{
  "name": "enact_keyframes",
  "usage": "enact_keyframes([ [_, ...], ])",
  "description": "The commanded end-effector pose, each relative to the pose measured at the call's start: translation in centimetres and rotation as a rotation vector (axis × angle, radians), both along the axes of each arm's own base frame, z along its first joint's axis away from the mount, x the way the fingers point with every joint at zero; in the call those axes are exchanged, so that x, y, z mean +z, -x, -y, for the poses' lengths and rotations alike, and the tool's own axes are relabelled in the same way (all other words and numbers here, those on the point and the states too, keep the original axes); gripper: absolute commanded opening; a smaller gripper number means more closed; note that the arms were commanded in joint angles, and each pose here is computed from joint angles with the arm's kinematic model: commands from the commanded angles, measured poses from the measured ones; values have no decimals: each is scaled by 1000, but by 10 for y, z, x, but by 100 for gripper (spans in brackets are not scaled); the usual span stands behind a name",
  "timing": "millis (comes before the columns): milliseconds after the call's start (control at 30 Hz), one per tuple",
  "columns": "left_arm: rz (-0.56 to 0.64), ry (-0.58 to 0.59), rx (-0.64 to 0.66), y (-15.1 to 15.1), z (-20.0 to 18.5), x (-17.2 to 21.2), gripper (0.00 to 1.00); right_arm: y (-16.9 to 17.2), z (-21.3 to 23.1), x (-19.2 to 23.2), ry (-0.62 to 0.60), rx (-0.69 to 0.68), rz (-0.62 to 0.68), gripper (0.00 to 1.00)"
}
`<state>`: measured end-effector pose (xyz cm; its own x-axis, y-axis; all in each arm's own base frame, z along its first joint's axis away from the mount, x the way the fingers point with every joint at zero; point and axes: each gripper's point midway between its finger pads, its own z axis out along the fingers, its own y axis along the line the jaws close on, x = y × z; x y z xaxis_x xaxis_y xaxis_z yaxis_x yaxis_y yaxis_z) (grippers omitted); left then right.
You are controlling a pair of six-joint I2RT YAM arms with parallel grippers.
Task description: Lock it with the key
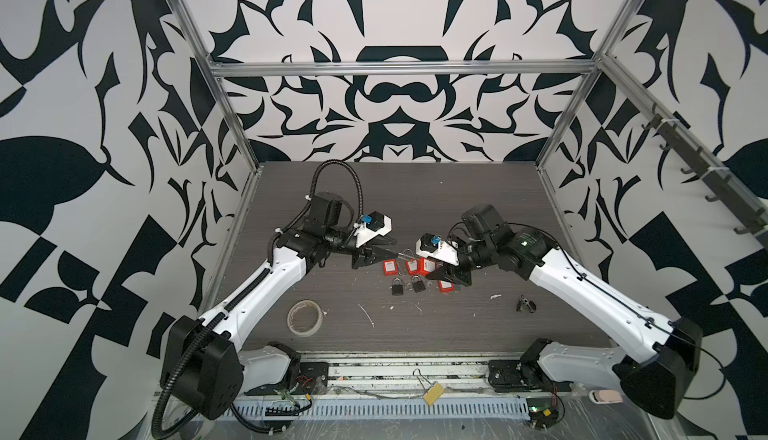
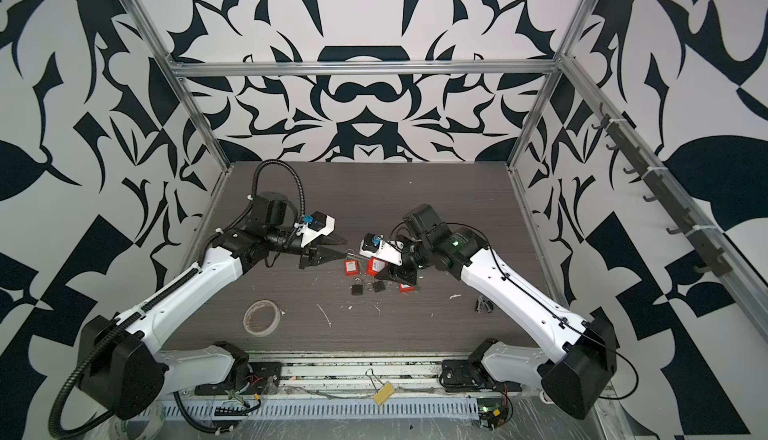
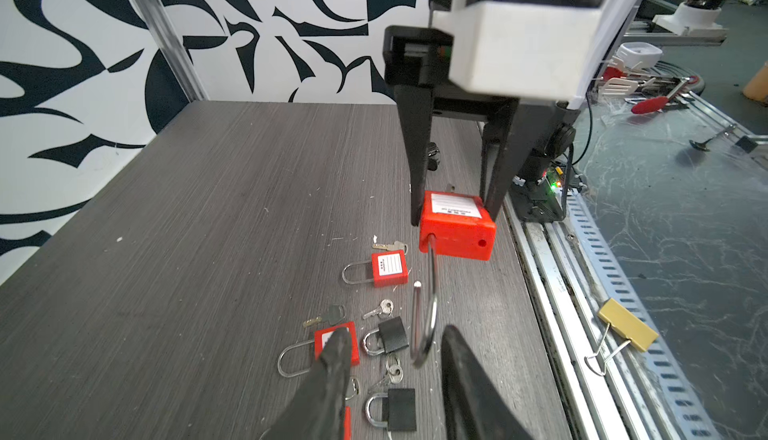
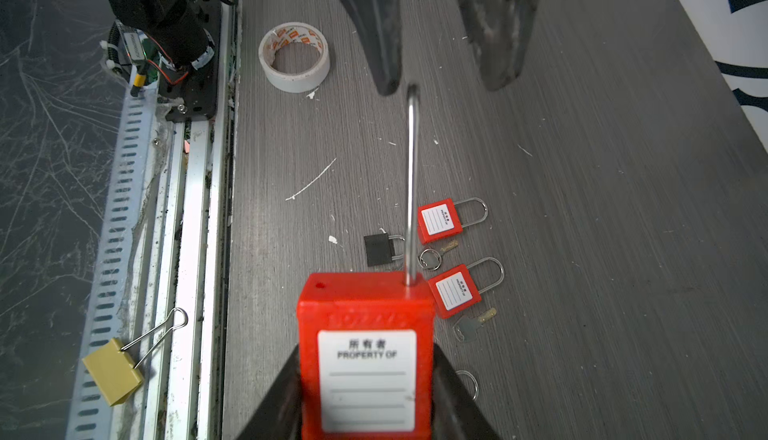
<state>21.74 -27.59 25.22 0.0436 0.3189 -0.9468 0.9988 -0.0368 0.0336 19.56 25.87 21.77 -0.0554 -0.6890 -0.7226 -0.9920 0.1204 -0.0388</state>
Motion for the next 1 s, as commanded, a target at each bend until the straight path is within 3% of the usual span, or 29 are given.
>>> enact_keyframes([
  [0, 23, 14, -54, 7, 3, 8, 37, -2, -5, 21, -38, 27, 44, 20],
  [333, 5, -41, -78, 6, 8, -9, 32, -8, -7, 30, -52, 16, 81, 20],
  [533, 13, -33, -101, 11, 12, -5, 22, -9, -7, 24, -34, 17, 66, 20],
  [633, 11, -37, -113, 15, 15, -6, 9, -13, -8, 28, -43, 7, 86, 21],
  [733, -2, -37, -124, 17, 16, -7, 0, -19, -7, 31, -38, -10, 121, 28],
  [833, -46, -26, -142, 21, 17, -5, 0, -29, -3, 33, -15, -68, 142, 53],
  [967, -87, 3, -154, 21, 20, -1, 0, -28, 1, 36, 17, -65, 146, 62],
])
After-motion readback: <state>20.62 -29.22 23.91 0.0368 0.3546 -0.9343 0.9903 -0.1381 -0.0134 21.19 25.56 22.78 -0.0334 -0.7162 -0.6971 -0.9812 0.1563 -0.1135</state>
